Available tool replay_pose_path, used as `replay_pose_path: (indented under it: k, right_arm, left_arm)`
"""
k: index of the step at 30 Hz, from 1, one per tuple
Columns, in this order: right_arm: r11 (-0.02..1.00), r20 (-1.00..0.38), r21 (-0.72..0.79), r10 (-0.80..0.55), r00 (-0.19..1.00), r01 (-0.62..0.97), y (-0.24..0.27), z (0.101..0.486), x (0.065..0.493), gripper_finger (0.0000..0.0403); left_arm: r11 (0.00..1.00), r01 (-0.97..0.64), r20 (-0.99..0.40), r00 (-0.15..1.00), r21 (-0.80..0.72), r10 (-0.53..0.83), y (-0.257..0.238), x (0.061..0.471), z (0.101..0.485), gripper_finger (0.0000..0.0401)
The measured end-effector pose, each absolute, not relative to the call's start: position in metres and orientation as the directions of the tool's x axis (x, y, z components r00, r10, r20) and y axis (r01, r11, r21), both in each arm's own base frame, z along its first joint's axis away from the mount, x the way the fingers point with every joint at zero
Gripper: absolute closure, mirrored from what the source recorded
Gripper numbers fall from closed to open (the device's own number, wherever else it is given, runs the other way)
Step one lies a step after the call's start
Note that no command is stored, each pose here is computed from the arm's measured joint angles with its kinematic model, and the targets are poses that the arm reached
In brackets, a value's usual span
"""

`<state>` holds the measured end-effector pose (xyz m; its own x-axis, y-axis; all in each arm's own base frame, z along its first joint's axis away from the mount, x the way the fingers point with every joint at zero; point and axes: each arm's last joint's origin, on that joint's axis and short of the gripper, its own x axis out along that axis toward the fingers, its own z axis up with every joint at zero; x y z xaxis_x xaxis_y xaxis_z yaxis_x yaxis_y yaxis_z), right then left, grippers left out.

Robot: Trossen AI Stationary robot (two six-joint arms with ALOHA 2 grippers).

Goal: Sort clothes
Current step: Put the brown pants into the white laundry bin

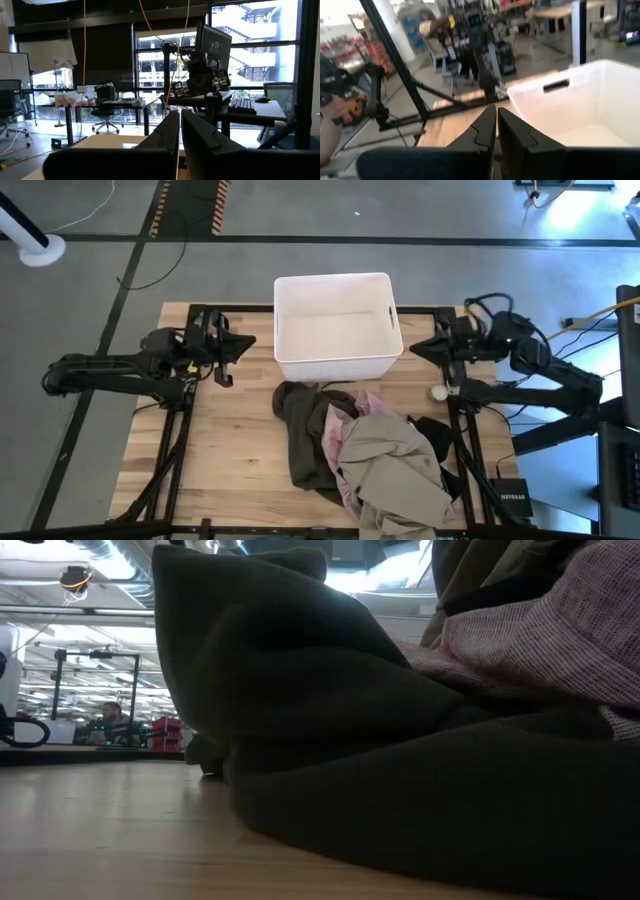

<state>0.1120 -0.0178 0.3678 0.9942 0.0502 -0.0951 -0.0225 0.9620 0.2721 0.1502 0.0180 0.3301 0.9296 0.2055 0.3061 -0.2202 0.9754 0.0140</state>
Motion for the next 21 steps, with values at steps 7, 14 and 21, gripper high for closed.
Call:
replay_pose_path:
  k: [7,14,21]
  right_arm:
    - [0.968,-0.220,0.242,0.126,0.967,-0.071,0.019,0.371,0.153,0.0368]
    - [0.990,-0.465,0.135,0.101,0.879,-0.042,0.078,0.366,0.182,0.0368]
    - [0.990,-0.539,0.069,0.142,0.830,-0.125,0.137,0.363,0.206,0.0368]
  left_arm:
    - [0.975,-0.222,0.309,0.928,0.021,0.205,0.018,0.150,0.330,0.0386]
    - [0.975,-0.222,0.308,0.929,0.021,0.205,0.018,0.150,0.330,0.0386]
    - [0.975,-0.223,0.309,0.929,0.021,0.206,0.018,0.150,0.330,0.0386]
